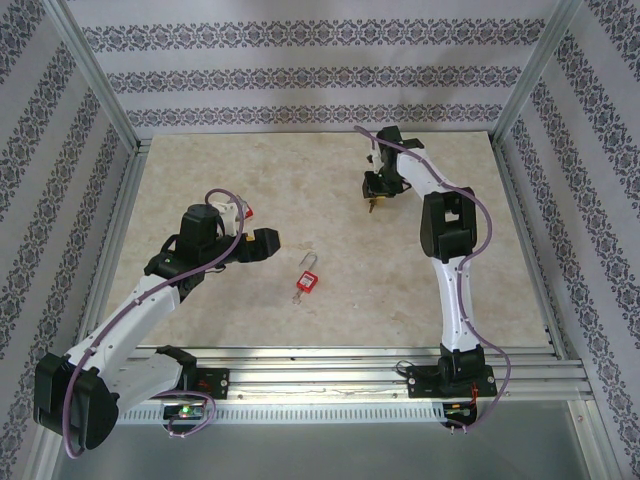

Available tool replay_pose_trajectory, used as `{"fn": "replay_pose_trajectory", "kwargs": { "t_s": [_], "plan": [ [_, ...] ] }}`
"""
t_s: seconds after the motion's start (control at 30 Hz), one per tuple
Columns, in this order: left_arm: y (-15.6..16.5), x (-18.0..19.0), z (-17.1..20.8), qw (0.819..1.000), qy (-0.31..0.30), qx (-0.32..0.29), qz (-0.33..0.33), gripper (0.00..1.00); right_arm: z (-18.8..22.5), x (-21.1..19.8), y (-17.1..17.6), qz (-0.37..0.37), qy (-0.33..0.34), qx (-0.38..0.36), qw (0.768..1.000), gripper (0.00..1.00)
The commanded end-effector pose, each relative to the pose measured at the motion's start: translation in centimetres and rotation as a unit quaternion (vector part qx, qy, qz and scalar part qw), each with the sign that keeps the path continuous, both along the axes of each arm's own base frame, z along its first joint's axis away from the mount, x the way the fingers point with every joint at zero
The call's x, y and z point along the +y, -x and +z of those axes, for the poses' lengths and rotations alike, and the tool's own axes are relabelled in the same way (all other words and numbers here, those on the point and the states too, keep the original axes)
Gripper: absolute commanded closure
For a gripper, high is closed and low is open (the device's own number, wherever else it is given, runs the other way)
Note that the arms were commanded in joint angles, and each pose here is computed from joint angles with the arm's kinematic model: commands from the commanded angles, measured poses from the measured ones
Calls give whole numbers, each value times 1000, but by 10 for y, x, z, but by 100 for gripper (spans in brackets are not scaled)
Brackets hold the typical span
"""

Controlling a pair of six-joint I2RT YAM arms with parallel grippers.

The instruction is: Unlock with the key

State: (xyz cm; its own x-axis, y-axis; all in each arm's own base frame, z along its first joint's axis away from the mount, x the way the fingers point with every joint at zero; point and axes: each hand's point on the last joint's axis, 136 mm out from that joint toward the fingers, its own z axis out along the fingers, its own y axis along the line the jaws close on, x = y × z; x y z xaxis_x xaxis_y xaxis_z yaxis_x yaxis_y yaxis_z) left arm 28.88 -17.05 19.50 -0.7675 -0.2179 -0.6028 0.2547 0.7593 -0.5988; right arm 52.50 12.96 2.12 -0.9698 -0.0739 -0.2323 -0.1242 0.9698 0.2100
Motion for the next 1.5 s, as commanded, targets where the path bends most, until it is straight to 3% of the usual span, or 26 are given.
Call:
{"fn": "replay_pose_trajectory", "kwargs": {
  "t_s": [0.0,0.23,0.4,0.5,0.7,0.83,0.97,1.17,1.47],
  "plan": [
    [1,-1,14,1000,-8,-20,-8,6,-5,4,10,10,5,27,1000,72],
    [3,0,13,1000,-6,-20,-8,7,-2,3,13,-6,9,29,1000,100],
    [4,-5,17,1000,13,-19,-14,7,34,7,21,-27,-15,3,1000,100],
    [3,-17,23,998,60,-21,-19,7,70,12,32,-52,-53,-36,997,100],
    [8,-73,47,986,131,-64,-76,7,154,29,72,-74,-142,-110,981,100],
    [4,-98,66,972,201,-77,-91,6,209,43,102,-67,-212,-172,960,100],
    [-6,-110,69,959,276,-11,-66,6,235,48,129,-69,-269,-213,937,100],
    [-14,-117,73,912,400,89,-21,7,248,75,162,-33,-305,-243,920,100],
    [-10,-125,62,859,479,179,13,11,245,114,188,-1,-326,-259,909,100]
  ]
}}
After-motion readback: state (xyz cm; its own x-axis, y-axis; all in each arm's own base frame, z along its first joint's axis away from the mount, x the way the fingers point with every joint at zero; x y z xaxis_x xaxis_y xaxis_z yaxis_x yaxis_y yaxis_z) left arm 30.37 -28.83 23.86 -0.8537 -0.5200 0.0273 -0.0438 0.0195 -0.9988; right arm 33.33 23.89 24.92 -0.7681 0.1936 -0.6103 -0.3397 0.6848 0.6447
